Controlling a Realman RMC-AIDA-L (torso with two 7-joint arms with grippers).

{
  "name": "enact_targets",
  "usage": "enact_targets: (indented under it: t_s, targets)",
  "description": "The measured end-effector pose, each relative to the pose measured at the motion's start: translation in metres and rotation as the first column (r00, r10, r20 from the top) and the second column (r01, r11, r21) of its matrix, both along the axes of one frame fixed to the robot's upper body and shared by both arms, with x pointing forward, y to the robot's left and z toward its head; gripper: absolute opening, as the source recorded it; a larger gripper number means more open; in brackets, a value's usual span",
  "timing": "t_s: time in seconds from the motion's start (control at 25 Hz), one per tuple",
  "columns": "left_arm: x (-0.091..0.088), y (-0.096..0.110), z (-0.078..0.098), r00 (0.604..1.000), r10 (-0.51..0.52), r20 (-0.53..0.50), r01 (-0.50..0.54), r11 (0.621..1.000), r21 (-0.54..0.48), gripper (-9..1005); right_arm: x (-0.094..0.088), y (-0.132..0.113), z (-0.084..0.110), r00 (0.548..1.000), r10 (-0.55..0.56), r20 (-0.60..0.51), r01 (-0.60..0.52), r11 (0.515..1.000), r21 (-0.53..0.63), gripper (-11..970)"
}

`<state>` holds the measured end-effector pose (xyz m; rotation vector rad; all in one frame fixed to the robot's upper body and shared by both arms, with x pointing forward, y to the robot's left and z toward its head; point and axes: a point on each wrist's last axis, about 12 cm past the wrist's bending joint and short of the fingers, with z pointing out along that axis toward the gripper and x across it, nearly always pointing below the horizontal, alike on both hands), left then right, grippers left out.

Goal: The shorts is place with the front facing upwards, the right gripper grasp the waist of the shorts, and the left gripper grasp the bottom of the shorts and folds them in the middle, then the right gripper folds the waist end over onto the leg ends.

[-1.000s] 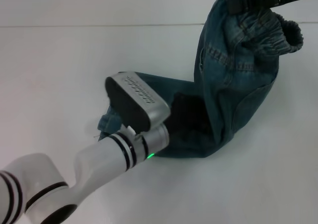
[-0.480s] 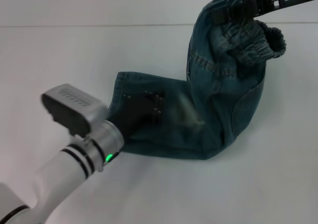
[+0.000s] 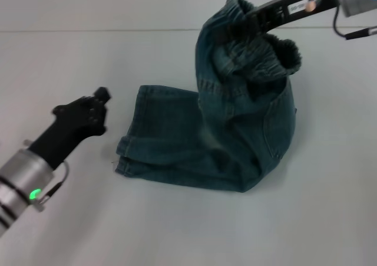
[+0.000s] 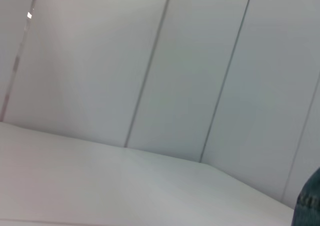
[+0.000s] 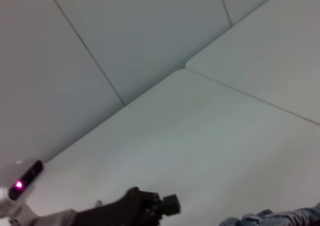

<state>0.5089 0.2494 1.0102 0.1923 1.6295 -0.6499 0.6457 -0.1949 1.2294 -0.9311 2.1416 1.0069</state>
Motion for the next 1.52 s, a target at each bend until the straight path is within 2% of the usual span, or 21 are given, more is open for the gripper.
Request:
enact_targets:
  t_s: [0.12,0.28,0.44,0.48,0.64,0.8,1.08,1.24,1.32,1.4,1.52]
  targets:
    - [-0.012,0.025,0.003,1.0,0.022,0.009,-0.022,0.999,-0.026,7,0.002,0.016,-0.008,1.0,0.026,0.011,-0.025,0.999,-0.026,117]
    - [-0.025,0.044,0.006,0.998,0.057,0.026,-0.055,0.997,-0.045,13,0.003,0.041,-0.017,0.997,0.076,0.021,-0.074,0.996,-0.052,118]
    - [-0.031,0.05,0.007,0.997,0.068,0.038,-0.066,0.996,-0.06,19,-0.002,0.079,-0.029,0.986,0.165,0.02,-0.161,0.979,-0.124,119]
    - [-0.032,0.05,0.007,0.997,0.068,0.04,-0.065,0.996,-0.062,20,-0.002,0.079,-0.029,0.986,0.165,0.02,-0.161,0.979,-0.124,120]
    - [-0.034,0.05,0.006,0.997,0.067,0.04,-0.064,0.996,-0.065,26,-0.007,0.107,-0.039,0.974,0.225,0.009,-0.218,0.954,-0.204,121]
    - [-0.037,0.048,0.004,0.998,0.06,0.032,-0.058,0.996,-0.065,32,-0.006,0.119,-0.045,0.974,0.228,0.016,-0.217,0.945,-0.243,202]
    - [-0.041,0.049,0.001,0.998,0.066,0.018,-0.065,0.996,-0.058,42,-0.001,0.123,-0.044,0.976,0.211,0.047,-0.194,0.95,-0.243,344]
    - [-0.044,0.049,0.002,0.999,0.026,0.021,-0.025,0.999,-0.04,48,0.0,0.115,-0.043,0.979,0.197,0.057,-0.182,0.961,-0.21,490]
    - [-0.046,0.048,0.005,0.999,-0.016,0.035,0.017,0.999,-0.035,51,-0.003,0.106,-0.041,0.979,0.193,0.064,-0.18,0.969,-0.168,563]
    - [-0.049,0.05,0.01,0.997,-0.062,0.049,0.064,0.997,-0.041,54,-0.007,0.093,-0.038,0.978,0.19,0.081,-0.179,0.976,-0.124,798]
    - [-0.051,0.057,0.017,0.994,-0.106,0.041,0.109,0.992,-0.07,58,-0.018,0.063,-0.035,0.978,0.184,0.104,-0.181,0.983,-0.037,836]
